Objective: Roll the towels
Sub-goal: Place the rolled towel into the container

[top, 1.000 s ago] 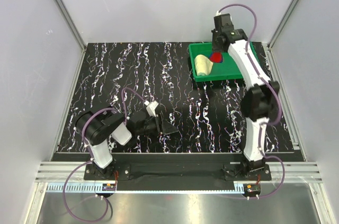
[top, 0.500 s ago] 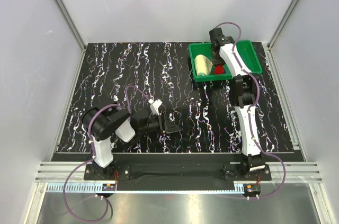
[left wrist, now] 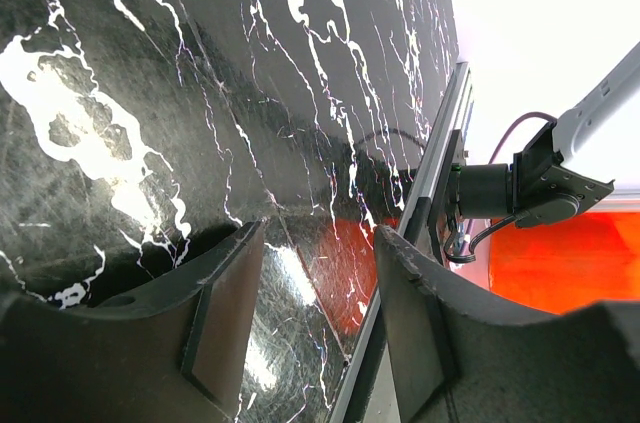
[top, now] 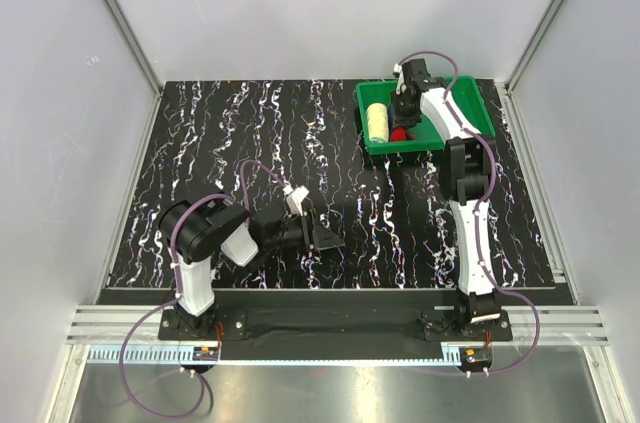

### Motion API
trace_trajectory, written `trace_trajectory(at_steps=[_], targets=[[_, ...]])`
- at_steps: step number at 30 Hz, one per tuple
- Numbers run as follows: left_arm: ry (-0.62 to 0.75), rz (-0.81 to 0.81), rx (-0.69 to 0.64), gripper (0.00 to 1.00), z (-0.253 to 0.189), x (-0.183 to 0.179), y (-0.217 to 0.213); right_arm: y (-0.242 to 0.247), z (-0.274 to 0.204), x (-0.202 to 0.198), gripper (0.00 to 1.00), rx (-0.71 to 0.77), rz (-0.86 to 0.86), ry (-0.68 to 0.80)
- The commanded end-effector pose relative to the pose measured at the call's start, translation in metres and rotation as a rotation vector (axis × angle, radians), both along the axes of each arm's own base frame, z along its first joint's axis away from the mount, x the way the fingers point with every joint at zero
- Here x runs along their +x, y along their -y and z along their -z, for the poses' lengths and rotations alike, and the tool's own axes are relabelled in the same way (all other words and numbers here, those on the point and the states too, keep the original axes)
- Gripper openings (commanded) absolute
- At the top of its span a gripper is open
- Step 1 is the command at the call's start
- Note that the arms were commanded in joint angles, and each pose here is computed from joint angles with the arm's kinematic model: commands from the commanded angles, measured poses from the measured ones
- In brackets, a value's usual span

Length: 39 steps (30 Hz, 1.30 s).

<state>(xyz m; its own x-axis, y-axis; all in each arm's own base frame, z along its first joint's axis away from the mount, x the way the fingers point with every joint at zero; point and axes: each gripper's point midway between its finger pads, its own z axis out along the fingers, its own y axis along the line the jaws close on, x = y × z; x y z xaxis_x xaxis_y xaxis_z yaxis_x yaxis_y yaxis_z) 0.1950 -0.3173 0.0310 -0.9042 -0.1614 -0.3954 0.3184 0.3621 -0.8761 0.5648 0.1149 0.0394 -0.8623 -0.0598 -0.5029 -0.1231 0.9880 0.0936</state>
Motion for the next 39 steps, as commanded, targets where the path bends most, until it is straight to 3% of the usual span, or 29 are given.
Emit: trace_trajectory(at_steps=[1, 2, 5, 6, 18, 19, 22, 23, 35, 39], targets=[[-0.095, 0.001, 0.144, 0.54, 0.046, -0.013, -0.016, -0.023, -0.034, 0.007, 0.21, 0.154, -0.110, 0.077], [-0.093, 0.002, 0.143, 0.54, 0.045, -0.013, -0.015, -0.021, -0.031, 0.008, 0.29, 0.160, -0.108, 0.072], [-0.099, 0.001, 0.148, 0.54, 0.047, -0.013, -0.015, -0.017, -0.023, 0.010, 0.38, 0.156, -0.099, 0.062], [-0.100, 0.000, 0.149, 0.54, 0.047, -0.012, -0.015, -0.014, -0.017, 0.010, 0.49, 0.150, -0.088, 0.047], [-0.108, -0.003, 0.164, 0.53, 0.051, -0.012, -0.015, 0.015, -0.051, 0.010, 0.85, 0.096, -0.002, 0.098], [-0.108, -0.004, 0.163, 0.53, 0.051, -0.011, -0.015, 0.015, -0.055, 0.009, 0.92, 0.096, 0.000, 0.103], [-0.106, -0.004, 0.166, 0.53, 0.052, -0.011, -0.015, 0.015, -0.073, 0.009, 0.95, 0.106, 0.006, 0.130], [-0.109, -0.004, 0.170, 0.53, 0.053, -0.012, -0.015, 0.014, -0.078, 0.009, 1.00, 0.110, 0.007, 0.138], [-0.110, -0.002, 0.183, 0.53, 0.055, -0.011, -0.014, 0.019, -0.127, 0.007, 1.00, 0.117, 0.057, 0.208], [-0.106, -0.002, 0.183, 0.53, 0.054, -0.011, -0.013, 0.003, -0.151, -0.007, 1.00, 0.219, 0.040, 0.241]])
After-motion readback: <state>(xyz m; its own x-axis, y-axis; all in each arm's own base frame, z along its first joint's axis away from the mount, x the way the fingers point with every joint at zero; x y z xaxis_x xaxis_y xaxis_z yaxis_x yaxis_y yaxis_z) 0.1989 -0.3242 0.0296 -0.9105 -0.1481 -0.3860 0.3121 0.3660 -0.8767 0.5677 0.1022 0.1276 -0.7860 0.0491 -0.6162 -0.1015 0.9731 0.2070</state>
